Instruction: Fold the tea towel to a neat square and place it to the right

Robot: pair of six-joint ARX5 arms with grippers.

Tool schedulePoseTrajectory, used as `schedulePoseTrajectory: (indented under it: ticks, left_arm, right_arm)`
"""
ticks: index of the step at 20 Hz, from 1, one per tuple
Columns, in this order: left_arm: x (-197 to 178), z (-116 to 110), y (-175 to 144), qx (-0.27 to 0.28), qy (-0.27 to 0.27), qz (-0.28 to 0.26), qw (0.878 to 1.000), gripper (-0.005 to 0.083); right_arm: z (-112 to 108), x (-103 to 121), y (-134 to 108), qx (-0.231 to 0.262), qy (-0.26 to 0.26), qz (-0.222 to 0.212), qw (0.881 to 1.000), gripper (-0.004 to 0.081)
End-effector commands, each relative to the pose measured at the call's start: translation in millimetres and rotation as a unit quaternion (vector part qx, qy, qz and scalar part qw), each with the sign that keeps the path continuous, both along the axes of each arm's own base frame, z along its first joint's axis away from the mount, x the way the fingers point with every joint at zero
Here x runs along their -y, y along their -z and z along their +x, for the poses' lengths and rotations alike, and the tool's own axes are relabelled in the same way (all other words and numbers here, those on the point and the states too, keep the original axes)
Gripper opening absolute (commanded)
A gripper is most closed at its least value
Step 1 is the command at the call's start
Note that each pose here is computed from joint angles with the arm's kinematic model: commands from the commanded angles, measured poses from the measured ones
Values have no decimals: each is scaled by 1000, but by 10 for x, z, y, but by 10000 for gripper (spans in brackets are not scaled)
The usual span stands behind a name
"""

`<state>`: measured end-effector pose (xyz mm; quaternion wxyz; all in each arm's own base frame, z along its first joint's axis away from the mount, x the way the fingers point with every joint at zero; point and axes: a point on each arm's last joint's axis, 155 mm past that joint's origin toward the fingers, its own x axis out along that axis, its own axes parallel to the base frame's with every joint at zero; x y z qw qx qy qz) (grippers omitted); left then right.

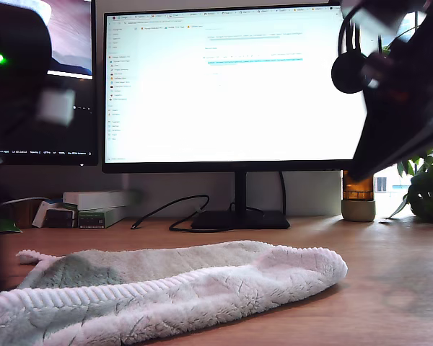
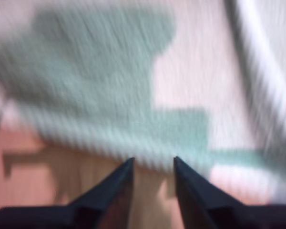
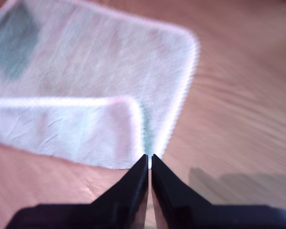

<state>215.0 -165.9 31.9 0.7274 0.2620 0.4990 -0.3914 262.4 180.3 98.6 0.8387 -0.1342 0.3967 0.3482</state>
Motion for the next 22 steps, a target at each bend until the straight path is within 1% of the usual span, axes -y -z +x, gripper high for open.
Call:
schedulePoseTrajectory:
  ticks: [1, 3, 5, 7, 8, 10, 12, 15, 17, 18, 22]
  left_arm:
    - [175, 131, -78, 18, 0, -51, 999, -24]
    - [298, 326, -168, 45, -2, -94, 995, -24]
    - [397, 527, -238, 74, -3, -127, 989, -24]
    - [498, 700, -268, 100, 1, -152, 983, -24]
    - [569, 742, -262, 104, 11, -166, 980, -24]
    - [659, 866, -201, 118, 16, -180, 977, -24]
    - [737, 918, -103, 116, 23, -192, 974, -24]
    - [828, 1008, -28, 126, 31, -208, 970, -24]
    - [910, 1067, -20, 137, 41, -226, 964, -24]
    - [925, 1087, 15, 138, 42, -228, 963, -24]
    - [893, 1028, 267, 107, 37, -213, 971, -24]
  right_arm:
    - [37, -81, 56, -11, -19, 12, 1000, -10]
    - [50, -165, 108, -29, -45, 25, 998, -10]
    - [120, -204, 108, -30, -73, 32, 996, -10]
    - [246, -229, 41, -5, -112, 32, 993, -10]
    - [321, -248, -6, 9, -128, 36, 991, -10]
    - [481, -230, -90, 35, -146, 35, 988, -10]
    - [568, -243, -108, 42, -161, 32, 985, -10]
    - [612, -348, -112, 39, -192, 47, 979, -10]
    - [625, -428, -53, 21, -206, 64, 976, -10]
    - [629, -455, 1, 8, -210, 70, 975, -10]
    - [684, -472, 273, -27, -215, 62, 974, -10]
